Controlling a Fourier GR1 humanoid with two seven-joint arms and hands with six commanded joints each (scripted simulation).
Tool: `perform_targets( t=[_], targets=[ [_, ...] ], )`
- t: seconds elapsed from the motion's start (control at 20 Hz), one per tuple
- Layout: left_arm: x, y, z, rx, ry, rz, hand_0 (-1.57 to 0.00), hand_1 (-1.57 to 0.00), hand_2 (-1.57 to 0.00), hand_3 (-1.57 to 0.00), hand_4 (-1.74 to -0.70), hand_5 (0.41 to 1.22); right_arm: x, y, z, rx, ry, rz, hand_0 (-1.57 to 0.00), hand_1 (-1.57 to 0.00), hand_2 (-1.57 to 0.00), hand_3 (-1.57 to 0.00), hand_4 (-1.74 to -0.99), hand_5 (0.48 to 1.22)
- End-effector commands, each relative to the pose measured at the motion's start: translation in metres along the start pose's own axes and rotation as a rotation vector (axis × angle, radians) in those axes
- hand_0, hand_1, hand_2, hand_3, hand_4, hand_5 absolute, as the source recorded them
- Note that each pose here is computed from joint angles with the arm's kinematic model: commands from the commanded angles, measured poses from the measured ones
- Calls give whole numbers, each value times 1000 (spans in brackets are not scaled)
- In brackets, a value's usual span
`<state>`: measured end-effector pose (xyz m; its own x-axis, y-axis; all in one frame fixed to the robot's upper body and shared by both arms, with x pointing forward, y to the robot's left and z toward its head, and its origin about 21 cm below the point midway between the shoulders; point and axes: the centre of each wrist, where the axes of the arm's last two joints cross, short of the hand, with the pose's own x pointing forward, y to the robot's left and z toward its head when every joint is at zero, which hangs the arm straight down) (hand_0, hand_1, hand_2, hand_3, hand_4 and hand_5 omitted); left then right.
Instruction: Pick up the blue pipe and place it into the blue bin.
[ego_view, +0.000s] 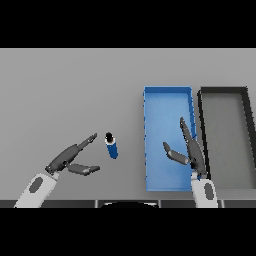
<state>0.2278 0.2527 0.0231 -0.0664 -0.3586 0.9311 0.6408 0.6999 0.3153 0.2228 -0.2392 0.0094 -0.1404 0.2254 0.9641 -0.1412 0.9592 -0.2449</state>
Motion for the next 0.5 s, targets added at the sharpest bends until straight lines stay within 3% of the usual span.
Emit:
perform_targets(
  t=[0.0, 0.45],
  targets=[
    [-1, -6, -5, -15, -9, 10, 1, 1, 1, 1, -1109, 447, -1, -2, 1, 3, 1, 1, 1, 1, 1, 1, -1263, 617],
    [-7, -36, -60, -88, -15, 77, 1, 1, 1, 1, -1117, 448, 2, 1, 5, -13, 9, -15, 1, 1, 1, 1, -1274, 605]
  ],
)
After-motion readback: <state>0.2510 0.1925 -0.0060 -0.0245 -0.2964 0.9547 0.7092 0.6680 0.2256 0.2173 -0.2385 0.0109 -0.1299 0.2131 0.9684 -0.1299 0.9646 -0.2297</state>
